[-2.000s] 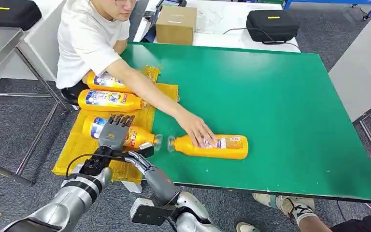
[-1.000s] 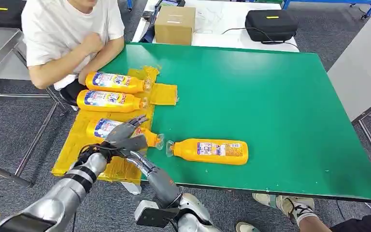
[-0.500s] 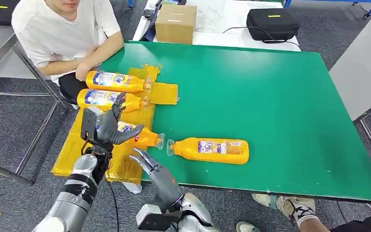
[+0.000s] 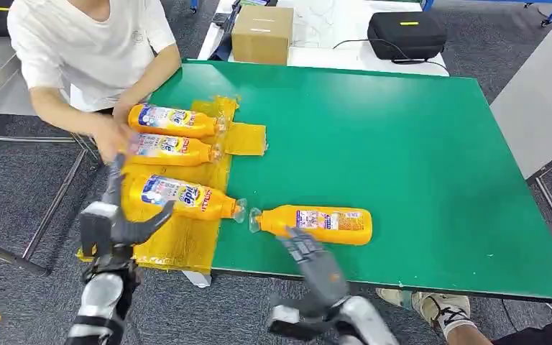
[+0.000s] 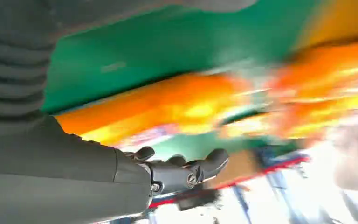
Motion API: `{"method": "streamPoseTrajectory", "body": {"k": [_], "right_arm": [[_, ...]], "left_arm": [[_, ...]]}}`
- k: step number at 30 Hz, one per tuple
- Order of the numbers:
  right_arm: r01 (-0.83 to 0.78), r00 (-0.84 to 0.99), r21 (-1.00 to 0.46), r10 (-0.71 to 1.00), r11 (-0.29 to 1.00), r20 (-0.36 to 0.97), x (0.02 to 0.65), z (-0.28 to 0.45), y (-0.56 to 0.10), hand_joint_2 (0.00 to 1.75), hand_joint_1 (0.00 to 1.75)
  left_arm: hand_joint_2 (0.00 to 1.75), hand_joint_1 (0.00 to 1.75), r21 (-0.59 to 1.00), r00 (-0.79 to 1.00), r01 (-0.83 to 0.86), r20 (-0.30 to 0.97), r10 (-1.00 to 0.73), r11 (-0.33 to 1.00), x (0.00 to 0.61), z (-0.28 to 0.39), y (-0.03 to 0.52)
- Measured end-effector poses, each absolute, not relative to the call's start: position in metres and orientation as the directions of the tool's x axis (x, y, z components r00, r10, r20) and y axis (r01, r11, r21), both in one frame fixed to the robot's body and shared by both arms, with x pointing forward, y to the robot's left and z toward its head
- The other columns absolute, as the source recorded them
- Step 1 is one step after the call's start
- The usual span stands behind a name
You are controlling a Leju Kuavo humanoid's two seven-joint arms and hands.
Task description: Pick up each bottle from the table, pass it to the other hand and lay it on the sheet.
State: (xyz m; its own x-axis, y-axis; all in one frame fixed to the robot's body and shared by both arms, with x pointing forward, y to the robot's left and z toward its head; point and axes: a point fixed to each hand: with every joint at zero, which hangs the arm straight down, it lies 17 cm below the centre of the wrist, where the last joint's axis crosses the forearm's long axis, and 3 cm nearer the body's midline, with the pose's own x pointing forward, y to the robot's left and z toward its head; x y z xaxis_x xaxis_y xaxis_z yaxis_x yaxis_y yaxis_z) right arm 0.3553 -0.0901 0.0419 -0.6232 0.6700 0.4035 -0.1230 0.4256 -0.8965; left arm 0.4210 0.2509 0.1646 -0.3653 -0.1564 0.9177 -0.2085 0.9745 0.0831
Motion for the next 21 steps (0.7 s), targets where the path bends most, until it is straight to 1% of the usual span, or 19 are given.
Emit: {"method": "streamPoseTrajectory", "body": {"k": [3, 6, 8, 12, 21], "right_arm": [[-0.085, -0.569, -0.911, 0.730, 0.405, 0.377, 0.371, 0.044, -0.135, 1.75, 0.00], [-0.097, -0.516, -0.910, 0.761, 0.404, 0.393, 0.381, 0.042, -0.163, 1.75, 0.00], [-0.094, -0.501, -0.910, 0.770, 0.404, 0.394, 0.385, 0.042, -0.171, 1.75, 0.00], [-0.131, -0.443, -0.886, 0.773, 0.444, 0.453, 0.394, 0.039, -0.192, 1.75, 0.00], [-0.134, -0.433, -0.905, 0.798, 0.404, 0.420, 0.445, 0.034, -0.199, 1.75, 0.00]], "left_arm": [[1.75, 0.00, 0.088, -0.386, -0.267, 0.903, -0.190, 0.960, 0.404, 0.174, 0.267], [1.75, 0.00, 0.081, -0.409, -0.319, 0.887, -0.214, 0.944, 0.393, 0.186, 0.279], [1.75, 0.00, 0.076, -0.411, -0.328, 0.886, -0.215, 0.941, 0.391, 0.188, 0.281], [1.75, 0.00, 0.067, -0.425, -0.354, 0.877, -0.224, 0.933, 0.384, 0.195, 0.288], [1.75, 0.00, 0.043, -0.441, -0.345, 0.874, -0.202, 0.937, 0.387, 0.200, 0.286]]}}
